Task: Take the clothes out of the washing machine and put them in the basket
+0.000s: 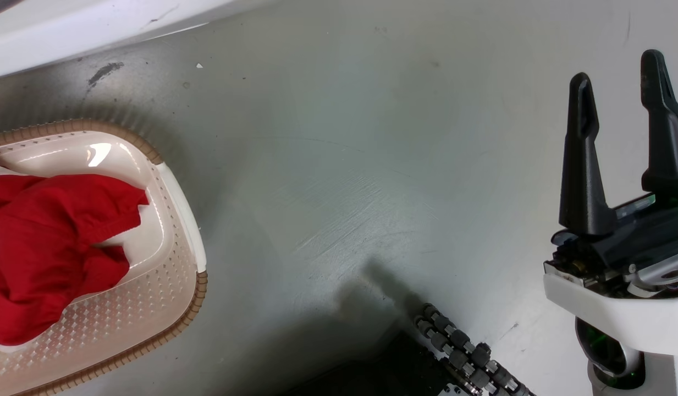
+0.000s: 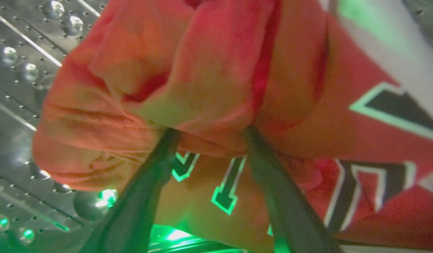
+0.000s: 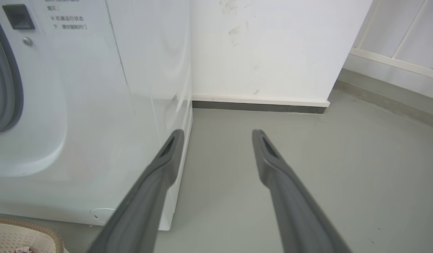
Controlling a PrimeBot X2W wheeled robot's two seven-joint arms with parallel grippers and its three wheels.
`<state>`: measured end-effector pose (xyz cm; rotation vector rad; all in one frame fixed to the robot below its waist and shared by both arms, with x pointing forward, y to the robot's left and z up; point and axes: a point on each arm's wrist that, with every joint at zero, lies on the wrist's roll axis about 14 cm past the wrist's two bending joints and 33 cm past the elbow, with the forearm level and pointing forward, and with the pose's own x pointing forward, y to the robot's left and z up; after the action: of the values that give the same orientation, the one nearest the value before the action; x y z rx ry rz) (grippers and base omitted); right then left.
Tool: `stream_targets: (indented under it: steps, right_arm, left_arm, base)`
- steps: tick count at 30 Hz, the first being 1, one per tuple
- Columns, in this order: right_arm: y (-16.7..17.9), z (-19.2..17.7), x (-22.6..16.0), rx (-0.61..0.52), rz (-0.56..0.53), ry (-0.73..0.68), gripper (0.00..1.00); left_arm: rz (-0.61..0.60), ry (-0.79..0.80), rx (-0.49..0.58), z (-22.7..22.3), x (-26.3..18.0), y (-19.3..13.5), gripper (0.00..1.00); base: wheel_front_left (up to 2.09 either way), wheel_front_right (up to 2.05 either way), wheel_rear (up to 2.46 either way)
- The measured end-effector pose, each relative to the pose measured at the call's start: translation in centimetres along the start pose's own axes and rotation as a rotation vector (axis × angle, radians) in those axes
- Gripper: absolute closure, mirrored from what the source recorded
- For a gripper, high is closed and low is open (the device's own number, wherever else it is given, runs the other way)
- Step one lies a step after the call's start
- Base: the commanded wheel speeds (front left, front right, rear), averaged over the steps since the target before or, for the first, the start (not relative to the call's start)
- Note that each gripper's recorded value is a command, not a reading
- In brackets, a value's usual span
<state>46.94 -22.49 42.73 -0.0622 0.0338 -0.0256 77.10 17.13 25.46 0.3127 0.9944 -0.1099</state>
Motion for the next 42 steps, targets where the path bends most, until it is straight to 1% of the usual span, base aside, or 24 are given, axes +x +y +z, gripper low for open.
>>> stream_targets:
  steps: [1,9,12,18,24,31,42]
  right_arm:
    - [0.0,0.0,0.0,0.001,0.0,0.0,0.0]
    - [0.2,0.3,0.0,0.001,0.008,-0.006,0.0]
    - [0.4,0.9,0.1,0.003,0.015,-0.021,0.0]
    - [0.3,3.0,-0.2,-0.002,0.015,-0.068,0.0]
    - [0.6,5.2,-0.8,-0.008,0.024,-0.117,0.0]
    - [1.1,7.4,-1.8,0.0,0.034,-0.165,0.0]
    - [2.0,10.8,-4.5,-0.004,0.052,-0.233,0.0]
  left_arm:
    - [0.002,-0.001,0.004,0.0,0.0,0.0,1.0]
    - [0.027,-0.096,0.038,1.6,-0.5,0.9,1.0]
    - [0.033,-0.168,0.049,3.0,-1.2,1.1,1.0]
    - [-0.002,-0.329,0.046,5.9,-4.0,0.3,1.0]
    - [-0.028,-0.44,0.069,6.7,-7.0,-0.5,1.0]
    - [-0.05,-0.557,0.06,6.5,-10.6,-0.6,1.0]
    - [-0.101,-0.717,0.013,3.6,-16.7,-2.0,1.0]
  base:
    - [0.0,0.0,0.0]
    - [0.0,0.0,0.0]
    - [0.0,0.0,0.0]
    - [0.0,0.0,0.0]
    - [0.0,0.0,0.0]
    - [0.0,0.0,0.0]
    - [0.0,0.0,0.0]
